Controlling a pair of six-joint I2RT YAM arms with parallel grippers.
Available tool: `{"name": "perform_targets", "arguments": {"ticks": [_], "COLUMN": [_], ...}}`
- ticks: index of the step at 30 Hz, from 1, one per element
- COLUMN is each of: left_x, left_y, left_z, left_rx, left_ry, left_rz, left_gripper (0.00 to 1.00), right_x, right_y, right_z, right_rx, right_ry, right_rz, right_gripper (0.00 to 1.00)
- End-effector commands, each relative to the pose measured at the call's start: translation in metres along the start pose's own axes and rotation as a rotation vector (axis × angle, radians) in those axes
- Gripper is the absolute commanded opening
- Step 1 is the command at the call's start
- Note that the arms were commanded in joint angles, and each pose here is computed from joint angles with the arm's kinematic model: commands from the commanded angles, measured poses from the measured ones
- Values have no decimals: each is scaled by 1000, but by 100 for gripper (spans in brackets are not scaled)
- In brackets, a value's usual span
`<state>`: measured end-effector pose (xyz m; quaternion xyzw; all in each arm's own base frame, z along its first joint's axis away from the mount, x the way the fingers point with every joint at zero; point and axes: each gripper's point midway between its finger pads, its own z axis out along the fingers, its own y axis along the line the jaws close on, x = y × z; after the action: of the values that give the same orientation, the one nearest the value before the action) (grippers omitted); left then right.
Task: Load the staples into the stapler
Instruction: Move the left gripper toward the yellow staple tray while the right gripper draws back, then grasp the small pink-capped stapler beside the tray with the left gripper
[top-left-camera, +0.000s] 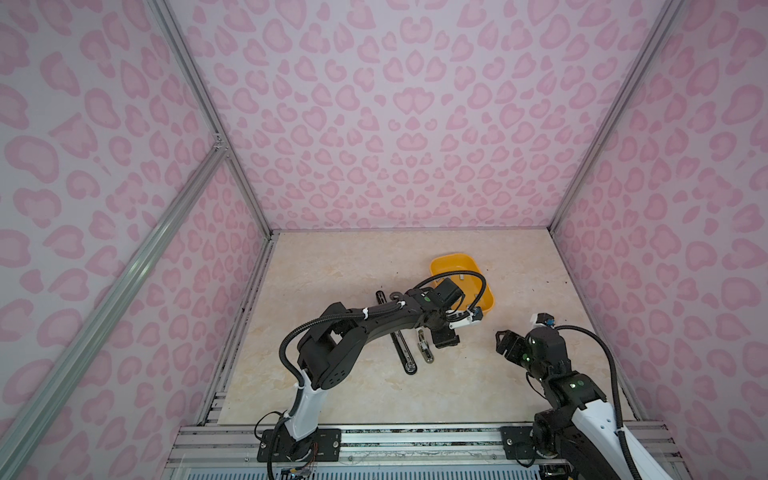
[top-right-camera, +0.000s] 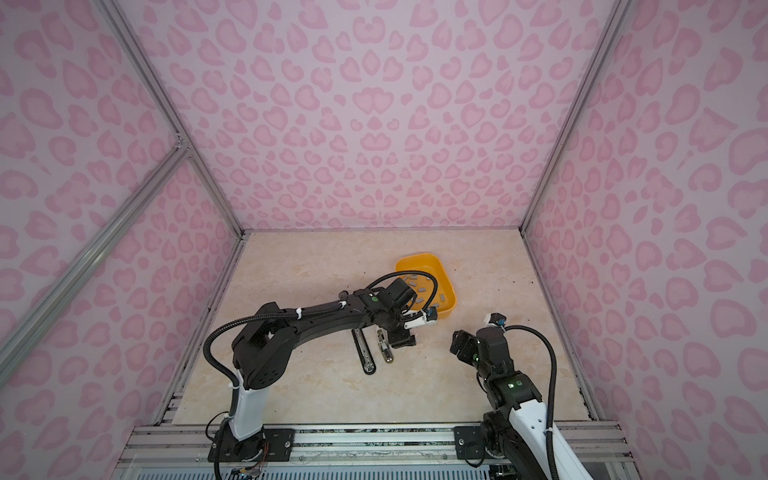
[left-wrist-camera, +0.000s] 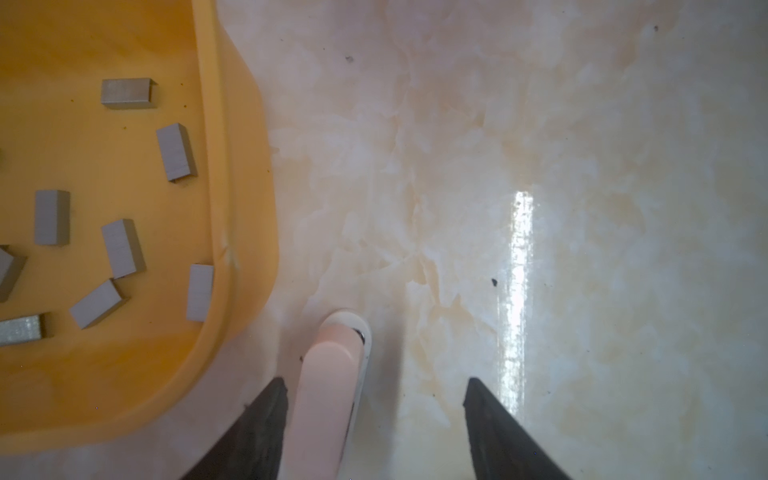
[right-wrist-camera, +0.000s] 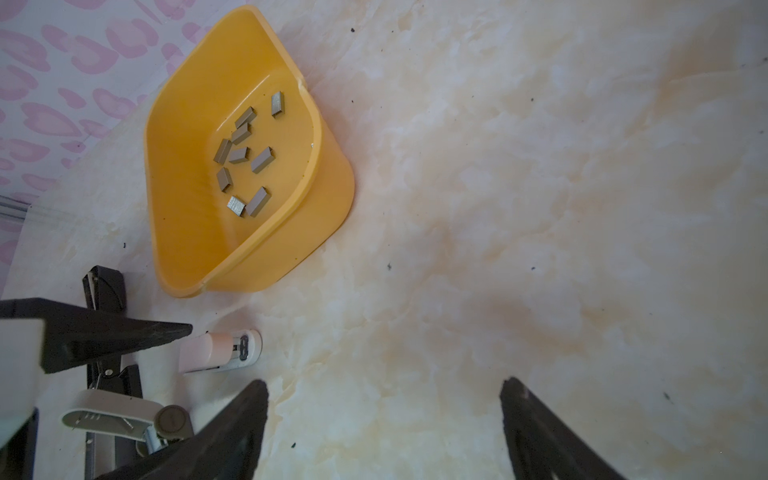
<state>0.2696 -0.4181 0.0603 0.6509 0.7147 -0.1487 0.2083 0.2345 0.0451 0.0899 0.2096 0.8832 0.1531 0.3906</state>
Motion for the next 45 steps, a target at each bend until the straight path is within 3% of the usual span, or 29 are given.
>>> {"name": "perform_targets", "arguments": {"ticks": [1, 8, 25, 29, 34, 37, 40, 45], "left_x": [2, 7, 8, -8, -26, -14, -7, 5], "left_y": [3, 5, 6, 5, 4, -1, -9, -37], "left_z": [5, 14, 16, -15, -80, -110, -139, -154], "left_rx": [5, 16, 19, -13, -126, -197, -245, -172], "left_ry": [17, 48, 62, -30, -200, -285, -421, -537], "left_rz": [13, 6, -7, -18, -70, -134, -207, -241], "left_gripper": [71, 65, 22, 14, 6, 4, 4, 4], "right_x": [-2, -2, -1, -2, -9, -8, -7, -2], "right_y": [3, 4, 5, 12, 32, 60, 94, 138], "right_z": [0, -1, -3, -6, -17, -24, -37, -59], "right_rx": [-18, -26, -44, -73, -149, -287, -436, -568], "right_ry": [-11, -13, -17, -9, -1, -1, -32, -74], "right_rz": [-2, -3, -1, -22, -44, -59, -89, -166], "right_gripper": [88, 88, 89, 90, 90, 88, 80, 79]}}
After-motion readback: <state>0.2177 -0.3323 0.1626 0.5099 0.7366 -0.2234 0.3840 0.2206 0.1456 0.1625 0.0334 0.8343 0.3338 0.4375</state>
